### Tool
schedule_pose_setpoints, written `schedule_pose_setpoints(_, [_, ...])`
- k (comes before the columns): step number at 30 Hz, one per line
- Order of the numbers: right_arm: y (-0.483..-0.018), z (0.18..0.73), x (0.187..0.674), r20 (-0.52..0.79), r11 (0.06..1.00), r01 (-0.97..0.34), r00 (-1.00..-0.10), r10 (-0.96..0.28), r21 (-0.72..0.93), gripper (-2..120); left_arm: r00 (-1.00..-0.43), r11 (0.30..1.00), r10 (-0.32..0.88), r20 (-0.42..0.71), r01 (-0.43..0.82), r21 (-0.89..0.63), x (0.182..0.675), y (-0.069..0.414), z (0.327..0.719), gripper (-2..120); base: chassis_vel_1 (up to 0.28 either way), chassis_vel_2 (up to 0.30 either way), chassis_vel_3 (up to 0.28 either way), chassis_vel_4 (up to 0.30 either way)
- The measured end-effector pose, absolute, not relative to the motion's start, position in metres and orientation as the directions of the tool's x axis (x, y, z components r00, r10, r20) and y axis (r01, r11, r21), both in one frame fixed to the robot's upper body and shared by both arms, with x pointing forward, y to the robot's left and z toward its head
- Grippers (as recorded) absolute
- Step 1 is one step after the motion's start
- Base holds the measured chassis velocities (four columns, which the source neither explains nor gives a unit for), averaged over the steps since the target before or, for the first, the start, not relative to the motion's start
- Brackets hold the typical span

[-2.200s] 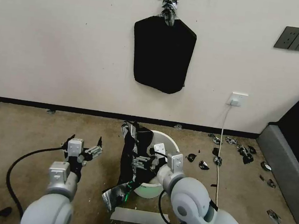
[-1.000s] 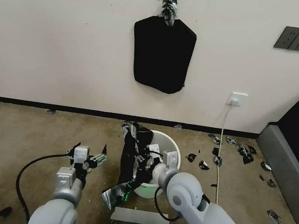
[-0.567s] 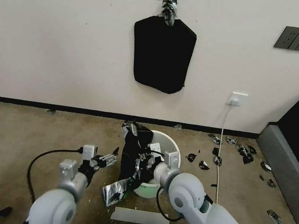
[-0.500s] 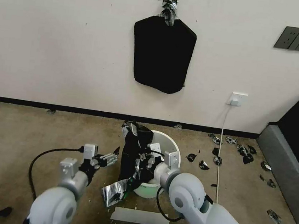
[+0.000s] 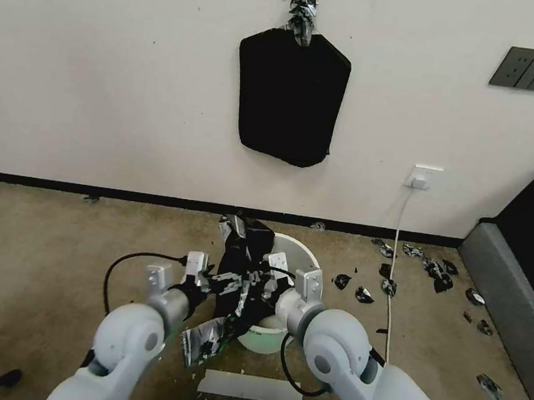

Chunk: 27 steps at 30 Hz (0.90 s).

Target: Place a trash bag onto the trash bin.

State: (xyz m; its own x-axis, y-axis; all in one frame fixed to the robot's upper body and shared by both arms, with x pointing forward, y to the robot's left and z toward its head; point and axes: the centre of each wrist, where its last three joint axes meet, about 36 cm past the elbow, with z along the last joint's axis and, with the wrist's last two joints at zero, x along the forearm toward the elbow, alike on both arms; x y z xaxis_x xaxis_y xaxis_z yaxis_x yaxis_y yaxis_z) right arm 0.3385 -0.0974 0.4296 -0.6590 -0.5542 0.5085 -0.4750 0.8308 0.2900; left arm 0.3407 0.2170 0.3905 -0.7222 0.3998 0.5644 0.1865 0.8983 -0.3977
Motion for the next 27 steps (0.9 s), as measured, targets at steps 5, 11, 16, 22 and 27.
schedule_pose_setpoints(5, [-0.1, 0.429, 0.339, 0.508, 0.836, -0.468, -0.666, -0.546, 0.286, 0, -0.723, 0.91, 0.376, 0.579, 0.169, -0.379, 0.34, 0.221, 0.388, 100, 0.0, 0.0, 0.0, 0.0])
schedule_pose_setpoints(11, [-0.102, 0.428, 0.341, 0.508, 0.84, -0.463, -0.671, -0.54, 0.282, 0, -0.722, 0.918, 0.355, 0.594, 0.149, -0.367, 0.339, 0.225, 0.383, 100, 0.0, 0.0, 0.0, 0.0])
schedule_pose_setpoints(16, [-0.103, 0.426, 0.34, 0.511, 0.843, -0.461, -0.672, -0.536, 0.277, 0, -0.718, 0.923, 0.346, 0.604, 0.145, -0.357, 0.344, 0.223, 0.379, 100, 0.0, 0.0, 0.0, 0.0])
schedule_pose_setpoints(22, [-0.105, 0.426, 0.338, 0.512, 0.846, -0.46, -0.676, -0.53, 0.27, 0, -0.689, 0.925, 0.352, 0.633, 0.151, -0.349, 0.353, 0.221, 0.377, 84, 0.0, 0.0, 0.0, 0.0])
schedule_pose_setpoints(27, [-0.106, 0.426, 0.337, 0.511, 0.847, -0.459, -0.678, -0.529, 0.268, 0, -0.677, 0.922, 0.36, 0.642, 0.153, -0.356, 0.356, 0.219, 0.376, 66, 0.0, 0.0, 0.0, 0.0])
